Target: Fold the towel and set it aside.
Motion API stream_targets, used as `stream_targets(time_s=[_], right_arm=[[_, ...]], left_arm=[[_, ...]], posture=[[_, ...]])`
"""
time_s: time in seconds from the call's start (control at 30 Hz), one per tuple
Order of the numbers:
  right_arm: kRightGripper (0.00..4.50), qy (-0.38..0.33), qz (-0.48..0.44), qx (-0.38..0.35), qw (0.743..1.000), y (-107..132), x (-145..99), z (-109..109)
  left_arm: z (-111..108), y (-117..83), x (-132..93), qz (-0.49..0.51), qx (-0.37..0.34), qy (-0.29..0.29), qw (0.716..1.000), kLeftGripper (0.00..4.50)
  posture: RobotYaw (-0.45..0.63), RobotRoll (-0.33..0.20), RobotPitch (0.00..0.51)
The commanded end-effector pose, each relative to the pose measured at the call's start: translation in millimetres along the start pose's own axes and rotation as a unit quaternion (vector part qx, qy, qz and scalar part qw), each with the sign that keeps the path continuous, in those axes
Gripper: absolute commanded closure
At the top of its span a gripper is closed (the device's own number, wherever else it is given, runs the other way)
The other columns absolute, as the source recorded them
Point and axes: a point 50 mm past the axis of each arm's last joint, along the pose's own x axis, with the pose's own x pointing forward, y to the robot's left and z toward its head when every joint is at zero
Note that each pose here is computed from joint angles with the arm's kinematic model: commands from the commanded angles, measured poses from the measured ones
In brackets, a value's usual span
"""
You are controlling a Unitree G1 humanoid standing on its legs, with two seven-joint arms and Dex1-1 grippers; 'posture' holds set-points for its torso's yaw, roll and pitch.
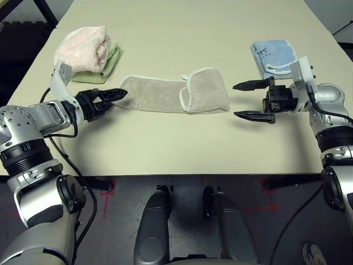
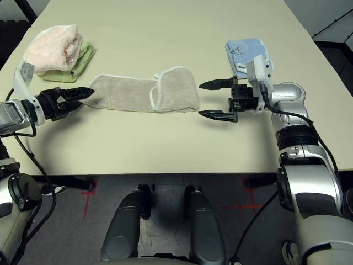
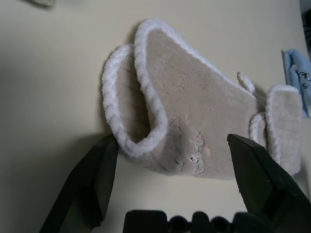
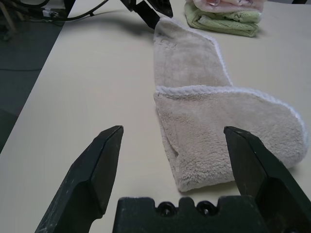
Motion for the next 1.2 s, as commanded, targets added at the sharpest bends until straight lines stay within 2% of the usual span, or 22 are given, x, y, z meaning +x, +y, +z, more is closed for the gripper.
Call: stream_targets(time_s=[0.03, 0.13, 0.43, 0.6, 0.83, 1.0, 1.07, 1.2], right_arm=[[0.00, 0.011, -0.001, 0.001, 1.000, 2.7, -3.9, -2.8], [0.00, 0.013, -0.003, 0.001, 1.000, 2.6, -4.1, -3.3], [0.00, 0.017, -0.006, -0.002, 1.000, 2.1, -4.6, -3.6], [0.00, 0.015, -0.010, -0.003, 1.000, 2.4, -3.8, -4.2], [0.00, 0.015, -0.015, -0.001, 1.000, 3.1, -3.9, -6.5], [0.00, 0.013, -0.016, -0.001, 1.000, 1.3, 0.2, -7.1], [0.00, 0.012, -0.016, -0.001, 1.000, 0.5, 1.4, -6.6], [0.00, 0.013, -0.018, -0.004, 1.000, -1.2, 1.1, -5.8]], left_arm=[[-0.2, 2.5, 4.3, 0.014, 0.003, -0.005, 1.000, 0.18], [-0.5, 2.9, 5.3, 0.014, 0.003, -0.006, 1.000, 0.96], [-2.7, -0.2, 5.1, -0.005, -0.003, 0.009, 1.000, 4.45], [6.1, 0.8, -6.9, 0.003, 0.007, -0.007, 1.000, 4.45], [25.9, 9.3, -49.3, 0.033, 0.049, -0.034, 0.998, 4.45], [32.0, 12.8, -62.0, 0.044, 0.083, -0.032, 0.995, 4.45], [32.0, 10.2, -61.7, 0.034, 0.090, -0.027, 0.995, 4.45], [29.4, -17.3, -53.8, -0.044, 0.118, -0.007, 0.992, 4.45]], posture=[[0.02, 0.000, 0.235], [0.02, 0.000, 0.235], [0.02, 0.000, 0.234], [0.02, 0.000, 0.233], [0.03, 0.000, 0.236], [0.05, 0.000, 0.233], [0.05, 0.000, 0.233], [0.04, 0.000, 0.231]])
